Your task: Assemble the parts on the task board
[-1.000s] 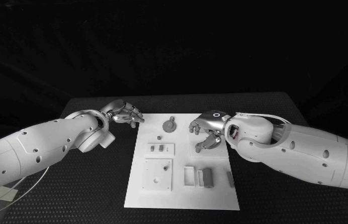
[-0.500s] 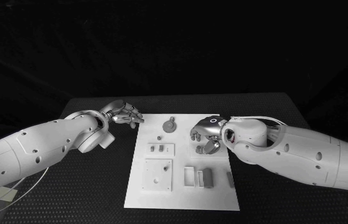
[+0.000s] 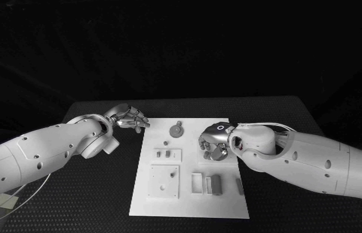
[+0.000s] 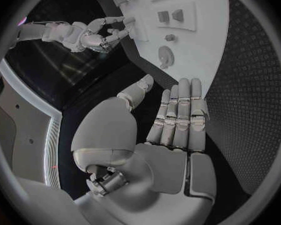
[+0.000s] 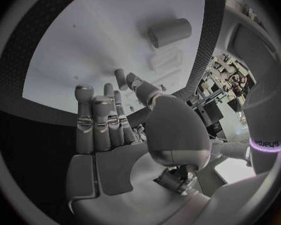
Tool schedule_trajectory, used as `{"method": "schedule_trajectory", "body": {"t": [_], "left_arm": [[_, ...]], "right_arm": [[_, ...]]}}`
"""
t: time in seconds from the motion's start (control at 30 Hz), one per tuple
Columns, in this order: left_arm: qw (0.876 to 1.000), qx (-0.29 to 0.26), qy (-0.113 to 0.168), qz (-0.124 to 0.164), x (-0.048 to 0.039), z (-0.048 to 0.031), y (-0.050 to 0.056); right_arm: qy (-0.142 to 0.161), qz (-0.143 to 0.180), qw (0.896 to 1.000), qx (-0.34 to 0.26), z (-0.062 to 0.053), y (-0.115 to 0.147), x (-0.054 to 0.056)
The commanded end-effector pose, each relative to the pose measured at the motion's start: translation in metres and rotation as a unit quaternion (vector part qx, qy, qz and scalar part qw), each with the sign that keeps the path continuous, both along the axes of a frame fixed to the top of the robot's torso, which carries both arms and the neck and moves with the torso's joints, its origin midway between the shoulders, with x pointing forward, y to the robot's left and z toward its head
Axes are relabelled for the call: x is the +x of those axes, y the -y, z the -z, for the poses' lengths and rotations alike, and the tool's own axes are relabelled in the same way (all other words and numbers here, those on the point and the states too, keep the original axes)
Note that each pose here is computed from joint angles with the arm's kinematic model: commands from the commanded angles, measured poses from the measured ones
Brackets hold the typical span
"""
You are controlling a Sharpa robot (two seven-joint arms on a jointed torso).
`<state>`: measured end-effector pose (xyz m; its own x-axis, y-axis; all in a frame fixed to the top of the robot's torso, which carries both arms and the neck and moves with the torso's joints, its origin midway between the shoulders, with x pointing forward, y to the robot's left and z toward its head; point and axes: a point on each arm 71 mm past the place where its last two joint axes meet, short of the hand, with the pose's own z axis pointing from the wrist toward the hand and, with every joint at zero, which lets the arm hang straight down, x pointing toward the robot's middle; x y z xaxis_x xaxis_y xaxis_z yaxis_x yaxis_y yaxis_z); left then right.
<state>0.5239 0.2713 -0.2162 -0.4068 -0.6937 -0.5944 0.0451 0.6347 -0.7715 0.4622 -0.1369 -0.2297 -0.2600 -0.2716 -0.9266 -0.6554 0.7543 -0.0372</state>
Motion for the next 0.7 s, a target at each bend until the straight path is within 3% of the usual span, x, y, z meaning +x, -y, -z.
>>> {"method": "schedule_trajectory", "body": {"t": [0.03, 0.4, 0.7], "left_arm": [[1.0, -0.003, 0.0, 0.007, -0.0002, -0.001, 0.002], [1.0, -0.002, -0.001, 0.005, 0.0001, -0.0008, 0.001], [1.0, -0.002, -0.001, 0.005, 0.0001, -0.0007, 0.002]], "right_arm": [[0.0, -0.008, 1.0, -0.013, 0.002, -0.001, -0.001], [-0.002, -0.01, 1.0, -0.005, 0.012, -0.006, -0.002], [-0.003, -0.011, 1.0, -0.003, 0.013, -0.006, -0.002]]}}
